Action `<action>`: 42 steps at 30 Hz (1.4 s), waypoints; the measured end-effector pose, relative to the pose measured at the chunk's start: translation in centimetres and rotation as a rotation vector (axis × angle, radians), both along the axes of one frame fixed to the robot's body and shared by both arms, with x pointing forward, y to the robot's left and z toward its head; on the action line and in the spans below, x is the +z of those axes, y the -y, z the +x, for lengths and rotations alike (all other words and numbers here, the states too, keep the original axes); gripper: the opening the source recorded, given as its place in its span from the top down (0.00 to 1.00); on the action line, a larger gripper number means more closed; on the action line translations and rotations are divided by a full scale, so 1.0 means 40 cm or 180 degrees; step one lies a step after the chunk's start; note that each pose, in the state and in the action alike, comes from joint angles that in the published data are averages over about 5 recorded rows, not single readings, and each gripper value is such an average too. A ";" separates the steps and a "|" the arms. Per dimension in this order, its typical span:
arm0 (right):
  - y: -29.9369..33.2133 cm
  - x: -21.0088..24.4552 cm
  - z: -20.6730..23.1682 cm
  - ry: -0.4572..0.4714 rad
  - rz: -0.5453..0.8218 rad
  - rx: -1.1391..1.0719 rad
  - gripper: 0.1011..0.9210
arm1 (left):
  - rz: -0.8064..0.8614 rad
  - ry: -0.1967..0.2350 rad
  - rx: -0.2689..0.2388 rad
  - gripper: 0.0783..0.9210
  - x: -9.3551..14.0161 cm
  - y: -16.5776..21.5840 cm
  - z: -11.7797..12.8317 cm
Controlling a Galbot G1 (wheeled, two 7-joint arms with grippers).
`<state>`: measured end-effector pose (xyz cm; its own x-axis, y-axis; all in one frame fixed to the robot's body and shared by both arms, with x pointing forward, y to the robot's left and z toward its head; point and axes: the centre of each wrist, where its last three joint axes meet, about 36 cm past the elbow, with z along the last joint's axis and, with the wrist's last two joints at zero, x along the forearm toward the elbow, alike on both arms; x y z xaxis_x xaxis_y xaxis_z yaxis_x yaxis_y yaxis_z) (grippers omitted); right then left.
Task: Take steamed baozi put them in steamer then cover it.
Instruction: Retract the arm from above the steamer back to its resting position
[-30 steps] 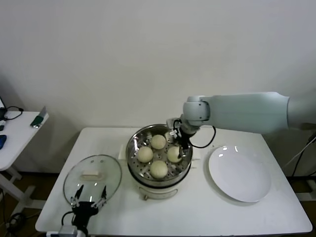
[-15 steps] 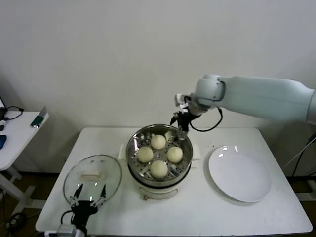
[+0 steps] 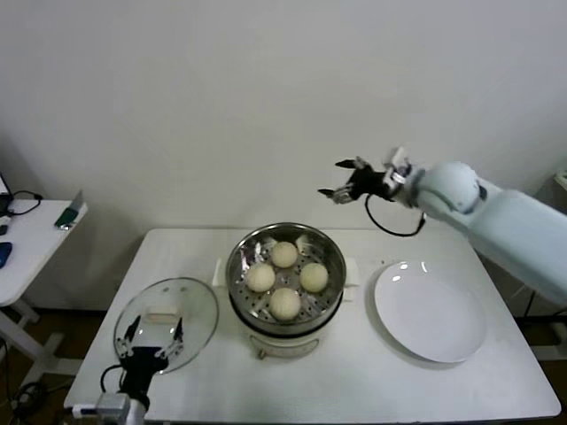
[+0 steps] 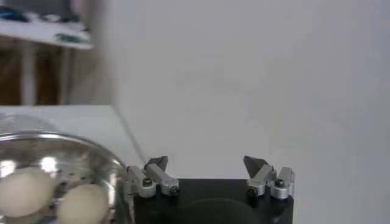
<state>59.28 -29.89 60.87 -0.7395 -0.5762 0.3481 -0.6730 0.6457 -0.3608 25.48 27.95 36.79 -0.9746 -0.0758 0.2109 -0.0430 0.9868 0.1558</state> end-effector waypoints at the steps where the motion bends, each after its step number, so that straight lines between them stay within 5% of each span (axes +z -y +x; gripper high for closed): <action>1: 0.018 -0.018 -0.015 0.0049 0.0078 -0.0083 0.12 | 0.0021 0.0023 -0.0005 0.12 0.001 0.000 0.003; 13: 0.180 -0.288 -0.231 0.0564 0.0990 -0.0978 0.12 | 0.0351 0.0246 -0.0022 0.12 0.006 0.003 0.025; 19: 0.224 -0.508 -0.430 0.0487 0.1180 -0.1454 0.12 | 0.0829 0.0348 0.0057 0.12 0.013 -0.005 0.040; 26: 0.209 -0.683 -0.668 0.0295 0.1235 -0.1826 0.12 | 0.2003 0.0471 0.0143 0.12 0.005 -0.045 0.047; 33: 0.163 -0.759 -0.798 0.0289 0.1309 -0.2048 0.12 | 0.3213 0.0475 0.0034 0.12 -0.070 -0.086 0.049; 42: 0.128 -0.805 -0.884 0.0362 0.1370 -0.2183 0.12 | 0.4136 0.0313 -0.0241 0.12 -0.211 -0.132 0.041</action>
